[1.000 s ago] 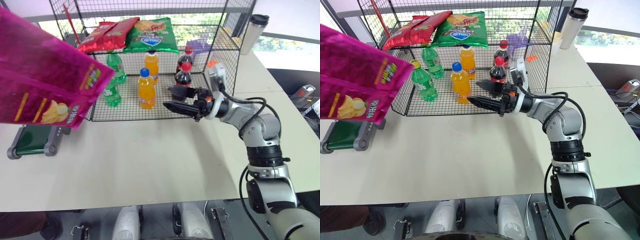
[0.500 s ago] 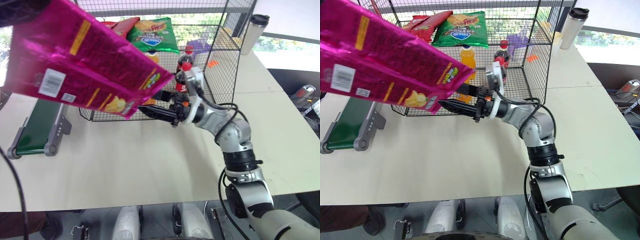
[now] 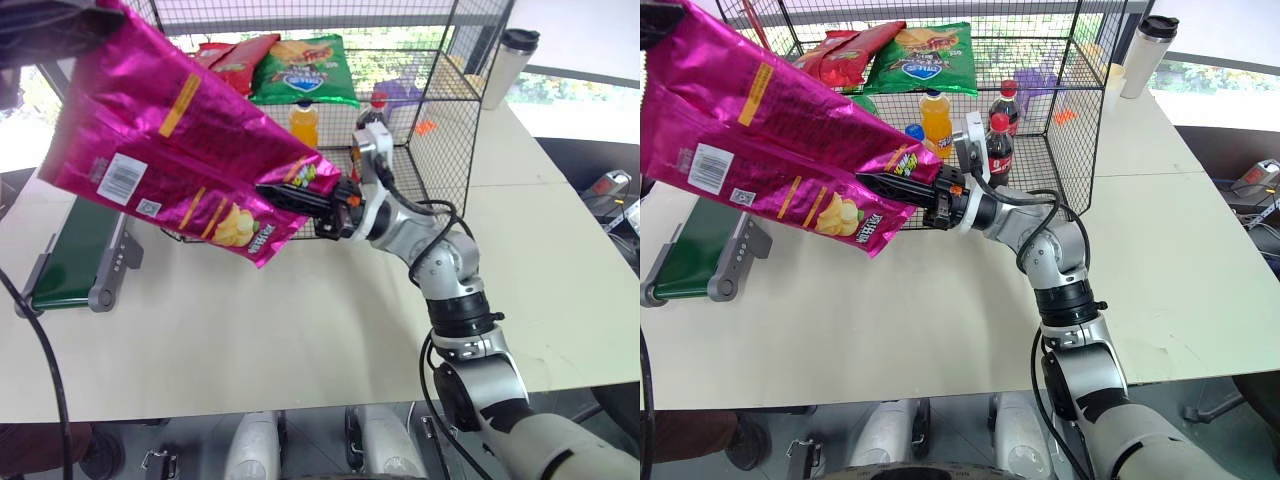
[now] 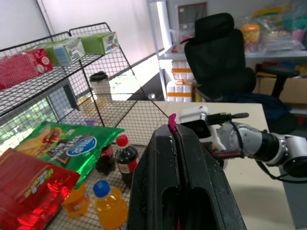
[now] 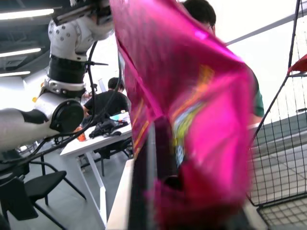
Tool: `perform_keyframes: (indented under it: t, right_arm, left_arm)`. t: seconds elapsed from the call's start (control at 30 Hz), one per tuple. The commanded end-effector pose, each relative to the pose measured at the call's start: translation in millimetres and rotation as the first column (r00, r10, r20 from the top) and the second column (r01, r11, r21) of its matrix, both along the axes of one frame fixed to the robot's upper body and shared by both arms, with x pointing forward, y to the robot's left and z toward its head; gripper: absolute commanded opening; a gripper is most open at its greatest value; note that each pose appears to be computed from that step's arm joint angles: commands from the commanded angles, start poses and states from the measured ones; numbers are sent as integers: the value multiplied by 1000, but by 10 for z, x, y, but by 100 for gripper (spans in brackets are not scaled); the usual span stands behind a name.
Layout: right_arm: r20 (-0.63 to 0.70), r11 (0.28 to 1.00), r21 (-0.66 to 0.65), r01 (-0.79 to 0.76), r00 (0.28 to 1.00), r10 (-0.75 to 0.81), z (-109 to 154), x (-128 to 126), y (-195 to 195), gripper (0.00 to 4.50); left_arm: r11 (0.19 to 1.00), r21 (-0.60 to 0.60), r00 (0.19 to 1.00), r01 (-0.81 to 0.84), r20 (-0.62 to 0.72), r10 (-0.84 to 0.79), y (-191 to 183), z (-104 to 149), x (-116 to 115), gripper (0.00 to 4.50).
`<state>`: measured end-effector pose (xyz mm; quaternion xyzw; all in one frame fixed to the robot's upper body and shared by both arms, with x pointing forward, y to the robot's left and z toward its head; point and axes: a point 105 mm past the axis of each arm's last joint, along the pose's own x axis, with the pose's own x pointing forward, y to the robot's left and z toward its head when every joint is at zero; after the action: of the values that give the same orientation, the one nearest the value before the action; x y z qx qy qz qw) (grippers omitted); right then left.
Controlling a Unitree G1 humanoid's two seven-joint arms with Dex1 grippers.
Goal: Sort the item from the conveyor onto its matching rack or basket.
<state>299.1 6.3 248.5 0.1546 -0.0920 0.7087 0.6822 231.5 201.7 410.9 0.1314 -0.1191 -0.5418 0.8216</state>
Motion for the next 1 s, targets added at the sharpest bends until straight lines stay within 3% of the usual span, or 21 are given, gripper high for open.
perform_keyframes:
  t: [0.03, 0.07, 0.17, 0.33, 0.43, 0.53, 0.63, 0.83, 1.0]
  right_arm:
    - [60, 1000, 8, -7, 998, 7, 120, -85, -41, 5]
    - [64, 1000, 11, 6, 998, -7, 144, -77, -76, 5]
    - [86, 997, 22, 73, 994, -75, 243, -41, -232, 0]
    - [150, 966, 2, 259, 955, -257, 391, 6, -650, 0]
    - [204, 915, -45, 401, 900, -385, 454, -77, -990, 0]
    - [227, 885, -64, 461, 870, -437, 459, -126, -1078, 0]
    - [306, 842, -32, 539, 807, -505, 637, -147, -1174, 0]
    - [536, 680, 44, 732, 557, -635, 1227, -209, -1655, 0]
    - [659, 569, 121, 814, 363, -659, 1555, -254, -1853, 0]
  left_arm:
    - [999, -22, 999, -37, 35, 38, 77, 79, -46, 0]
    - [997, -26, 997, -67, 25, 67, 113, 57, -7, 0]
    - [991, -43, 992, -130, -6, 130, 220, -22, 57, 83]
    - [961, -99, 966, -258, -9, 258, 466, -95, 113, 291]
    - [954, -160, 966, -254, -81, 243, 558, -302, 114, 291]
    - [949, -206, 969, -240, -111, 221, 523, -435, 158, 291]
    - [948, -234, 970, -217, -157, 184, 420, -628, 236, 291]
    - [930, -308, 959, -203, -254, 125, 289, -996, 355, 291]
    - [914, -346, 950, -213, -292, 111, 273, -1135, 450, 291]
